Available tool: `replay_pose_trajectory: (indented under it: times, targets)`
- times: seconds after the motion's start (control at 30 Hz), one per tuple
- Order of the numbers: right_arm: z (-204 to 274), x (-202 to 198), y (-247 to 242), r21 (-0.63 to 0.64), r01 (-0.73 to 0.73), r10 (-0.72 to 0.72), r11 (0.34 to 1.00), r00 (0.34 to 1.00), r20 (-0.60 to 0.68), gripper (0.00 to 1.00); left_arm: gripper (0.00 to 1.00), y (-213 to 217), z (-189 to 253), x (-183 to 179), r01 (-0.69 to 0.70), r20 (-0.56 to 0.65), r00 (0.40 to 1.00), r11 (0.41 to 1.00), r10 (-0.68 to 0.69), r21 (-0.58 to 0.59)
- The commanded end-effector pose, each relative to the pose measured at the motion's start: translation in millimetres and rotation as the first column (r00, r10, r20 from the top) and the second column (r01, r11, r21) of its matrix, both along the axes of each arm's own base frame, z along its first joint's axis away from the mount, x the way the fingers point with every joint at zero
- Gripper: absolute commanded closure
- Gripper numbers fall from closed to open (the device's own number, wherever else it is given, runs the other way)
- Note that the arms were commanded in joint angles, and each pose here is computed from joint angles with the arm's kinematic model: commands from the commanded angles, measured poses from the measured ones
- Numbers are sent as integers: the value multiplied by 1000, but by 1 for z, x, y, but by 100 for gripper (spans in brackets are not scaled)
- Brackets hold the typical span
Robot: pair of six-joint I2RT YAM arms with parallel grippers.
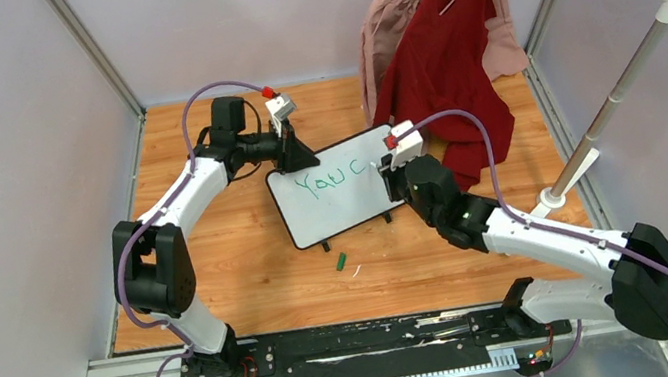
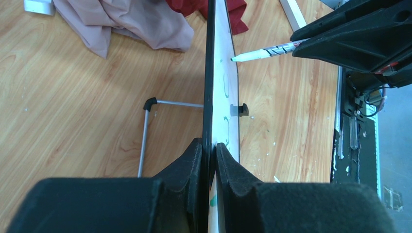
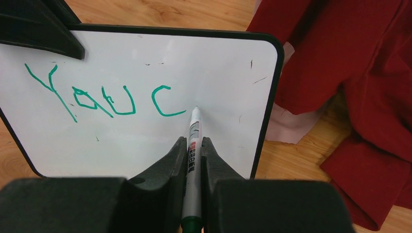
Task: Write a sentence on the whiteboard
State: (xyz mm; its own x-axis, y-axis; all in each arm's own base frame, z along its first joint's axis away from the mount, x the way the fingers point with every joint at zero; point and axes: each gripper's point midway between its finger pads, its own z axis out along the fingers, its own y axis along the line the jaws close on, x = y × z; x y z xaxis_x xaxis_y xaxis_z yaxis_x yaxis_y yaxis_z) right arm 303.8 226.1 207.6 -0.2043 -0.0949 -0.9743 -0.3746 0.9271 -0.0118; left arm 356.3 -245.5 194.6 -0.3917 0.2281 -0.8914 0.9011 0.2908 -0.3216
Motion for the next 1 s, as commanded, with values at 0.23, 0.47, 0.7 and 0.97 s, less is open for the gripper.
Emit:
replay_pose_trajectory:
  times: [0.23,0.47,0.7,0.97]
  targets:
    - [17,16,4,56,39,-41,998,999,34,100,99,2,-1,5,-17,53,998,1000,16,13]
    - [13,13,12,67,-5,3,998,1000,25,100,99,3,-1,5,-17,53,998,1000,16,14]
    - [1,7,17,58,-44,45,997,999,-14,100,99,2,-1,5,-18,53,998,1000,17,13]
    - [-17,2,7,19,-20,21,1000,998,-63,100,99,3,1,5,-18,57,998,1000,17,12]
